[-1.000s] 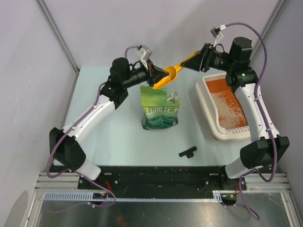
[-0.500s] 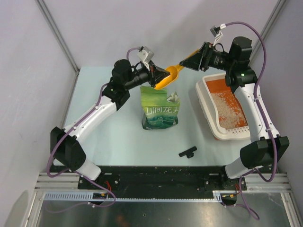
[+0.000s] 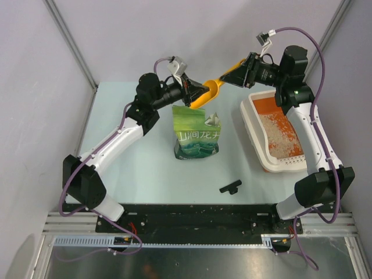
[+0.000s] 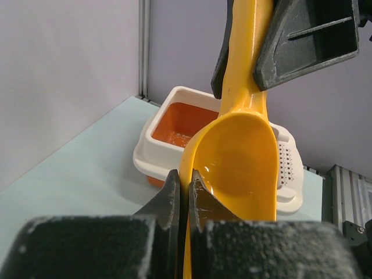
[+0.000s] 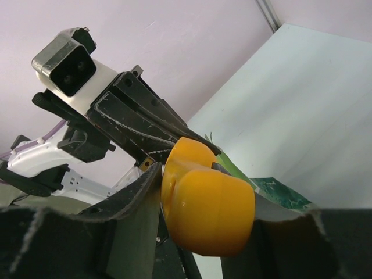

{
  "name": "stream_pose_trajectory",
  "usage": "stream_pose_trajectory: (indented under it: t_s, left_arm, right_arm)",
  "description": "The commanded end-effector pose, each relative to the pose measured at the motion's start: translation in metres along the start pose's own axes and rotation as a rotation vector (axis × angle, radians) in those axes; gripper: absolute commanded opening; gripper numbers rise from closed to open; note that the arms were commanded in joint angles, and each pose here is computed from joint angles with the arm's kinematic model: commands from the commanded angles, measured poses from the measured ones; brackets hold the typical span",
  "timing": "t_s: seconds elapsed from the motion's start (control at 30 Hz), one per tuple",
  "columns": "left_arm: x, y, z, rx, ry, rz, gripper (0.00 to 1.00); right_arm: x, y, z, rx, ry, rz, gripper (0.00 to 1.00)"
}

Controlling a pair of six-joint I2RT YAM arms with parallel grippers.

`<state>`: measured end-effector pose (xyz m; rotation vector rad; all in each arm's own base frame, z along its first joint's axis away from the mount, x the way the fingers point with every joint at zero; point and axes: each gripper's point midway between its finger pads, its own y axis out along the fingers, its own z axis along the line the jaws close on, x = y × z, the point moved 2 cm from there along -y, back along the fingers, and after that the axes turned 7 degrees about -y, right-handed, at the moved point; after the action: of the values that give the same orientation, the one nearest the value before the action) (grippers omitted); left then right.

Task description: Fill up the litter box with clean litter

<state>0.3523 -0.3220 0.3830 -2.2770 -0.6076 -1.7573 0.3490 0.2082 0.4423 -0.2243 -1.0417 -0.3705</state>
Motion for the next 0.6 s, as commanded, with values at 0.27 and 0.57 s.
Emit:
stream_pose_trajectory:
  t_s: [0.27,0.57]
  left_arm:
    - [-0.033,0.004,0.015,0.026,-0.022,0.071,0.0]
    - [-0.032,0.002,0.021,0.033,0.026,0.068,0.37]
  right_arm:
    - [0.02,0.005,0.042,0.123,-0.105,-0.033,0.2]
    - [0.02,-0.002,0.013,-0.011,-0.171,-0.038,0.0]
